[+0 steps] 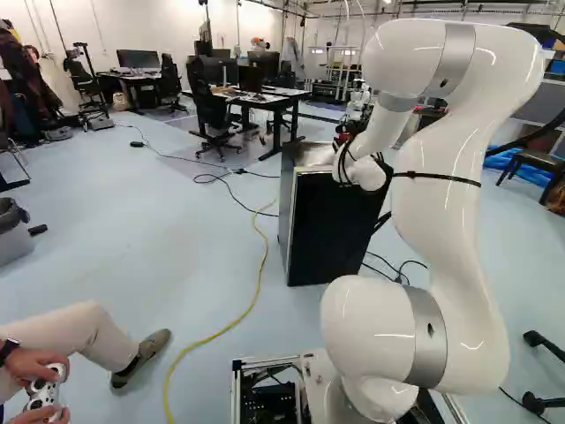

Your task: Grab a drink from the fridge

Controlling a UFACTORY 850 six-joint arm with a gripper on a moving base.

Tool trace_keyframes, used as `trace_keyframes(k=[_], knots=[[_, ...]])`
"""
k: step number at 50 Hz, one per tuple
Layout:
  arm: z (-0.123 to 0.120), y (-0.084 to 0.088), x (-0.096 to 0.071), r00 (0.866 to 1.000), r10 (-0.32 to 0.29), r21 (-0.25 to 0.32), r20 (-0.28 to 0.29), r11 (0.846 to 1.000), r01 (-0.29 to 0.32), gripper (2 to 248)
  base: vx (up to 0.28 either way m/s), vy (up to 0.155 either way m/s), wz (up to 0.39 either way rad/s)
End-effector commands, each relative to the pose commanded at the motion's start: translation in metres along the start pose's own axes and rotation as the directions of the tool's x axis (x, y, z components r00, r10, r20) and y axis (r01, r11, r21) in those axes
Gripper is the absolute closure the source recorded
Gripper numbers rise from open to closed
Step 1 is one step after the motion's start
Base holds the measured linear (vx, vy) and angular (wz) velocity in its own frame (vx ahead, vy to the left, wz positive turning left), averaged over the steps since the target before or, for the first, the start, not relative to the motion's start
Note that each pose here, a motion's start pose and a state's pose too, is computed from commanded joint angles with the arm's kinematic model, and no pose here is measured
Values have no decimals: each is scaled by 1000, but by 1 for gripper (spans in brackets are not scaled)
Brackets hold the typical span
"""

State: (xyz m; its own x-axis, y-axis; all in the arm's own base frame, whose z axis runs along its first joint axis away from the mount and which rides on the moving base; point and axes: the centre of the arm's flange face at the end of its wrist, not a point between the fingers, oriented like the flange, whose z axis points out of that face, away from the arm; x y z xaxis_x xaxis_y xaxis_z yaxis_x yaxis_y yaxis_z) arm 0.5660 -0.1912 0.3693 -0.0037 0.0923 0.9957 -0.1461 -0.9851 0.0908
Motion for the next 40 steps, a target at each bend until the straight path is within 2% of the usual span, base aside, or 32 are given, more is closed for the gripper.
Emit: trace_keyframes(k=[21,40], knots=[[-29,-26,15,999,11,17,37,1000,-11,151,0,0,0],[-72,-57,30,996,23,39,87,999,-26,151,0,0,0]])
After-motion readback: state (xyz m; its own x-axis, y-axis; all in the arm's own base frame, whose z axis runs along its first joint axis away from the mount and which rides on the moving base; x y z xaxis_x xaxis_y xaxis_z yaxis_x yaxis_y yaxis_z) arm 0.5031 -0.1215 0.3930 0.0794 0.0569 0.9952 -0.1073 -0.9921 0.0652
